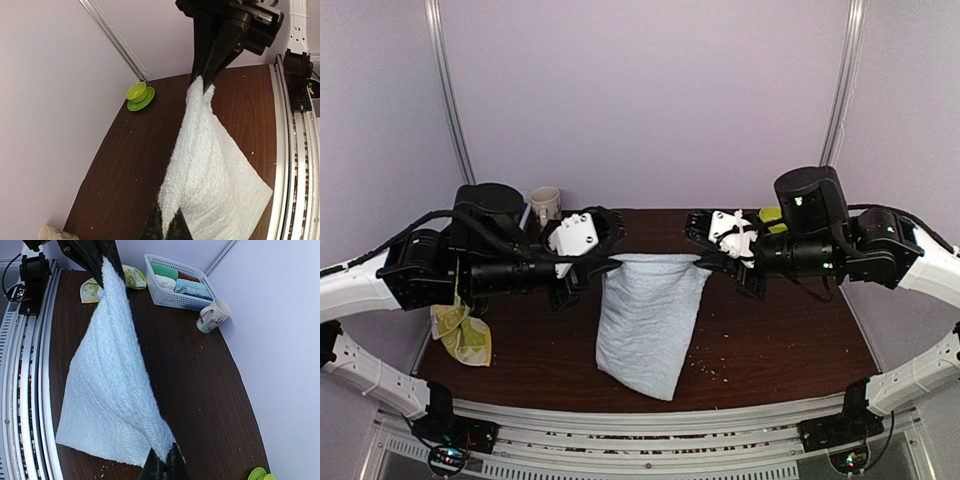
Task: Roll the towels
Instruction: Put down the towel at the center of the board.
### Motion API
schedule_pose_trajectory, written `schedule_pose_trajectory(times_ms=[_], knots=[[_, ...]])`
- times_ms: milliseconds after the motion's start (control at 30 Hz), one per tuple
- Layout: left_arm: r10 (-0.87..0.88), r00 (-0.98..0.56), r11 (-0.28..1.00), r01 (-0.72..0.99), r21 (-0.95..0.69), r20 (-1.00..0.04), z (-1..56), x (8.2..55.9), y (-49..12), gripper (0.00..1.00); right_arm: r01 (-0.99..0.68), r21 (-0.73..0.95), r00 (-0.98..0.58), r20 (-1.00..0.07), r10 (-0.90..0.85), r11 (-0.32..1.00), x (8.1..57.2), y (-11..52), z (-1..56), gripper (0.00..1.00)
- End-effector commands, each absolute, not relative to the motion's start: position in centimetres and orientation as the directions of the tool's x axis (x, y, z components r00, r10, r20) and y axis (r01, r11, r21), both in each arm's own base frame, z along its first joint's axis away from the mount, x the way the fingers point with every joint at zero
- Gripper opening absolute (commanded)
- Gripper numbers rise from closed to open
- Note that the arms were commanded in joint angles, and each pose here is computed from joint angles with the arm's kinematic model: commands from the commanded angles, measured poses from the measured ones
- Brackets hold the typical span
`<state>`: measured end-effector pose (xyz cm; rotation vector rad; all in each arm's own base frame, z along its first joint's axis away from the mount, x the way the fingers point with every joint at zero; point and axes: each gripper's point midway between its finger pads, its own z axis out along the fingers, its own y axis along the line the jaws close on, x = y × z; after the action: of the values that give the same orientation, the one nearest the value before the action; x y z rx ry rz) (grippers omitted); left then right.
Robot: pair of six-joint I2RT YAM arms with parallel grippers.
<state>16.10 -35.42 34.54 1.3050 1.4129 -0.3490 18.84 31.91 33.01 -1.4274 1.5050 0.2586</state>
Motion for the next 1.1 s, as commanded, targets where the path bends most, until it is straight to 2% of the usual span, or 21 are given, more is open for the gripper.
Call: schedule_pose_trajectory(times_ms=[0,300,467,633,767,867,967,1067], knots=[[0.527,0.264,0.310,0.825,0.472,-0.808,34.8,15.9,-35.3,0.00,-0.834,-0.442,0.139,-0.747,-0.650,0.330,18.7,30.8,33.6,0.00],[0.601,0.289,0.384,0.714,0.586,-0.745,33.6,19.3,-34.8,0.00,-0.724,-0.505,0.076,-0.736,-0.673,0.470,22.7,31.4,33.0,0.00],[0.633,0.237,0.428,0.686,0.588,-0.737,31.8,25.2,-34.7,0.00,-0.621,-0.545,0.047,-0.744,-0.667,0.564,27.2,31.4,33.4,0.00],[0.655,0.243,0.457,0.627,0.631,-0.716,31.6,31.6,-34.8,0.00,-0.558,-0.554,0.008,-0.748,-0.664,0.618,33.9,31.1,32.9,0.00],[0.673,0.282,0.461,0.563,0.686,-0.684,33.1,36.4,-35.6,0.00,-0.475,-0.583,-0.010,-0.745,-0.667,0.659,39.3,31.0,33.0,0.00],[0.674,0.296,0.512,0.472,0.717,-0.677,35.5,40.5,-35.2,0.00,-0.412,-0.597,0.017,-0.760,-0.649,0.688,42.5,31.2,35.3,0.00],[0.681,0.340,0.538,0.368,0.758,-0.648,39.1,43.0,-35.4,0.00,-0.351,-0.625,0.060,-0.758,-0.649,0.697,44.0,31.3,38.4,0.00],[0.670,0.391,0.533,0.338,0.775,-0.631,41.5,43.4,-36.3,0.00,-0.330,-0.628,0.114,-0.767,-0.631,0.704,43.8,31.4,41.0,0.00]])
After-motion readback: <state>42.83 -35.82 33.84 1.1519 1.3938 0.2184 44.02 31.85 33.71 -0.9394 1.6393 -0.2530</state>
